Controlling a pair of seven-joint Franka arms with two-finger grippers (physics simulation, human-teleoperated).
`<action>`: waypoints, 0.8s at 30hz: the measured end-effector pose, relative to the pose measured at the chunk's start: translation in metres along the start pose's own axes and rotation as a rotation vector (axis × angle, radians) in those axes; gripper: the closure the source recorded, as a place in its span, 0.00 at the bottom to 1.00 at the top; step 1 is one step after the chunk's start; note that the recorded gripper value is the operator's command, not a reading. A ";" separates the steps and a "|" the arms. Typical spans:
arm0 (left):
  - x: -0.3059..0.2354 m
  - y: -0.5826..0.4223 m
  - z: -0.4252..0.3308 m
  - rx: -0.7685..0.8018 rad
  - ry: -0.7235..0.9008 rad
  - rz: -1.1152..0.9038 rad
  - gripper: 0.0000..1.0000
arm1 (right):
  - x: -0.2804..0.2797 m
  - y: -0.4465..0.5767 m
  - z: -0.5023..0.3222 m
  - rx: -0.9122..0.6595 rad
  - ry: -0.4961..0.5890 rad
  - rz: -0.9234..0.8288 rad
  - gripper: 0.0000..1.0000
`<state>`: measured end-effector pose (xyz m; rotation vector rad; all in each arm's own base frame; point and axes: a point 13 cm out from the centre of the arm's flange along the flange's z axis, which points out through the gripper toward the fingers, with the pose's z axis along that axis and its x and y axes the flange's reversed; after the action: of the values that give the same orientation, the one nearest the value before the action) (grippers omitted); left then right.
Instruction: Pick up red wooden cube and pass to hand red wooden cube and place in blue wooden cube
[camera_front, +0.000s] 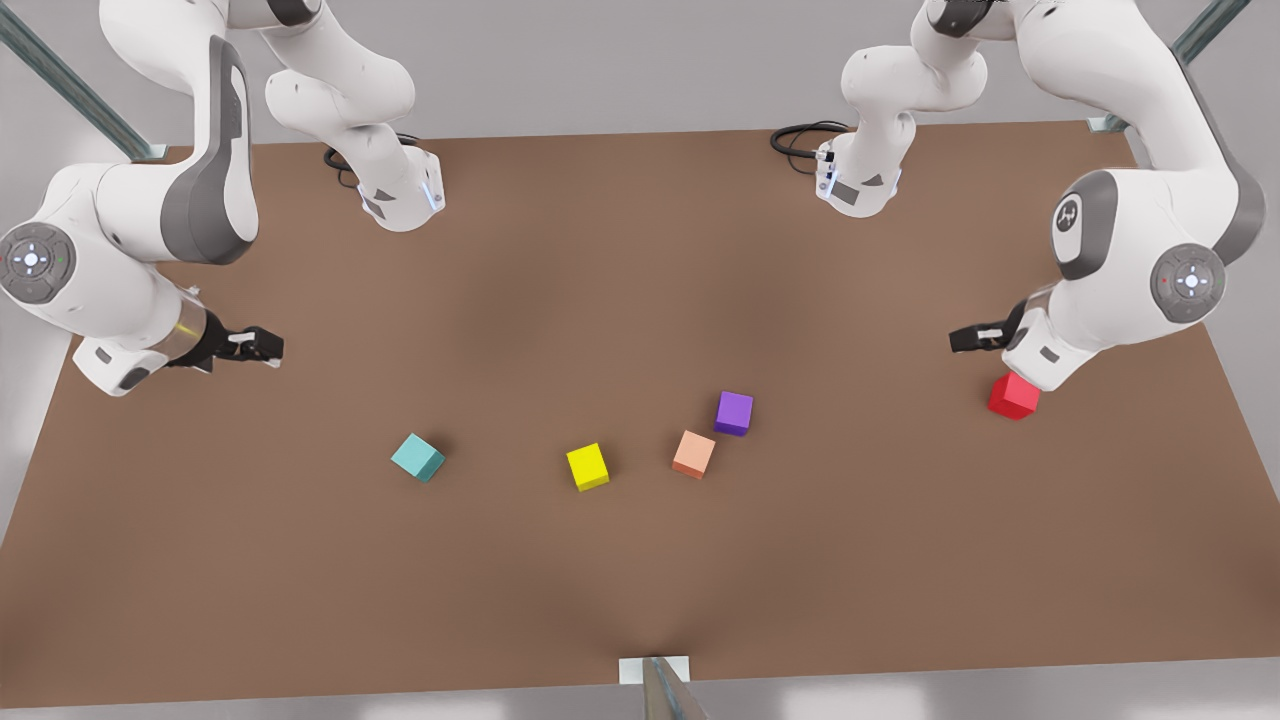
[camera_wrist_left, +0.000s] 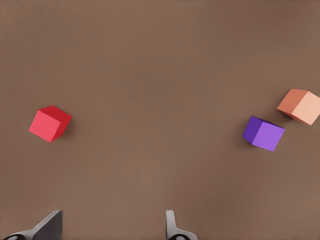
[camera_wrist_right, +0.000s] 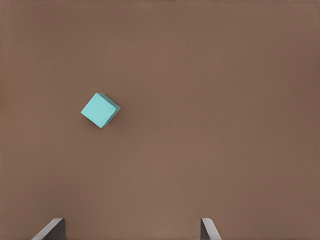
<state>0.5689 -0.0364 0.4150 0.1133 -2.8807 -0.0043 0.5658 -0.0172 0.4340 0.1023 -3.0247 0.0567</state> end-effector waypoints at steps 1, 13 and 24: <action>-0.002 0.002 0.002 0.002 0.002 -0.005 0.00 | -0.001 0.000 0.000 0.000 -0.003 -0.002 0.00; -0.077 0.189 0.177 -0.007 0.013 0.238 0.00 | -0.008 0.000 0.015 0.000 0.012 -0.020 0.00; -0.105 0.213 0.255 -0.105 -0.058 0.831 0.00 | -0.011 0.003 0.022 -0.001 0.024 -0.036 0.00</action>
<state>0.5889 0.1819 0.1440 -1.1007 -2.7437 -0.0022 0.5739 -0.0141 0.4106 0.1547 -2.9980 0.0534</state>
